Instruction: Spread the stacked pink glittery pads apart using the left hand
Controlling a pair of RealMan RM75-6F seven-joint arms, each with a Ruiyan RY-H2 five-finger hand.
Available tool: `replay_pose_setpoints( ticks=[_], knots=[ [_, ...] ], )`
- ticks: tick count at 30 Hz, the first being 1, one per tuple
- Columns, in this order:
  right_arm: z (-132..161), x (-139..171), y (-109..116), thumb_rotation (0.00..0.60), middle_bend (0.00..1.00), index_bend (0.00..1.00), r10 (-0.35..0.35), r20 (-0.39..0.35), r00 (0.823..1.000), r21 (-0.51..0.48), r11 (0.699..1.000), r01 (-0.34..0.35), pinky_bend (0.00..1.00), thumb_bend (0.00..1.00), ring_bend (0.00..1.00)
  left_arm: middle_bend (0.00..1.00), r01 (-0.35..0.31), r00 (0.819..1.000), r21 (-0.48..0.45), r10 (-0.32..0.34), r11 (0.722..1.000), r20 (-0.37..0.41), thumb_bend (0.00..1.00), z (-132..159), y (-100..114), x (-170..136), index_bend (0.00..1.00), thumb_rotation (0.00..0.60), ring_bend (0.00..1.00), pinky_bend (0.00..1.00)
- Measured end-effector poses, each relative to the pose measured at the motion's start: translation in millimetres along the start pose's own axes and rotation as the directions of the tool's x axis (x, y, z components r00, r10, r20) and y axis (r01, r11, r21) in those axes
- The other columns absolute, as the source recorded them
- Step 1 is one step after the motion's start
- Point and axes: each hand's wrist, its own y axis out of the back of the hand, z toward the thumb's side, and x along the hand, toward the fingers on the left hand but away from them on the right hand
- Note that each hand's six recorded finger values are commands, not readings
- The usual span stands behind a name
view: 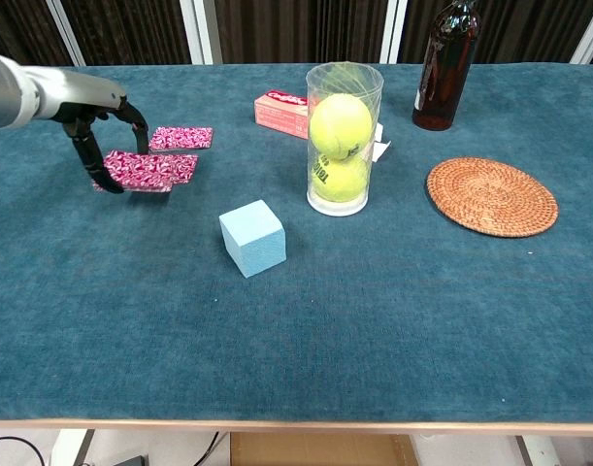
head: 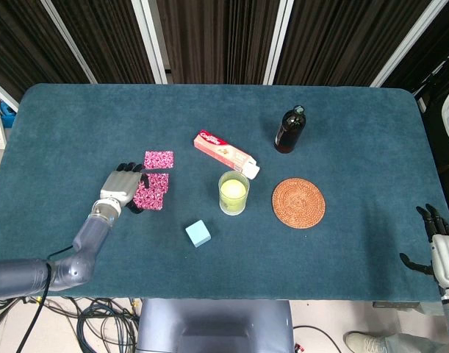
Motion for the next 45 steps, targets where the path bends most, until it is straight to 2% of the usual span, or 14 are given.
replay_pose_setpoints(
  ticks=[6,13,26,36,45],
  knots=[
    [-2,0,2,0.600,0.02,0.07,-0.004,0.004,1.000,-0.005,1.000,0.004,0.20,0.21,0.11,0.16,-0.010,1.000,0.020,0.009,1.000,0.020,0.25,-3,-16,-16,0.51,0.600,0.00,0.00],
    [-3,1,2,0.600,0.02,0.07,-0.004,0.007,1.000,-0.008,1.000,0.004,0.20,0.21,0.11,0.16,0.001,1.000,0.043,-0.002,0.999,0.027,0.25,-2,-28,-18,0.51,0.600,0.00,0.00],
    [-5,1,3,0.600,0.02,0.07,-0.004,0.013,1.000,-0.008,1.000,0.004,0.20,0.21,0.11,0.16,-0.005,1.000,0.051,0.004,0.999,0.028,0.25,0,-37,-8,0.51,0.600,0.00,0.00],
    [-6,0,2,0.600,0.02,0.07,-0.003,0.033,0.999,-0.006,1.000,0.003,0.20,0.21,0.11,0.15,0.008,1.000,0.072,-0.010,0.997,0.029,0.17,0,-41,-7,0.42,0.600,0.00,0.00],
    [-7,0,2,0.600,0.02,0.07,-0.001,0.049,0.999,-0.007,1.000,0.001,0.20,0.21,0.11,0.14,0.010,1.000,0.103,-0.013,0.995,0.027,0.16,-2,-39,-9,0.37,0.600,0.00,0.00]
  ],
)
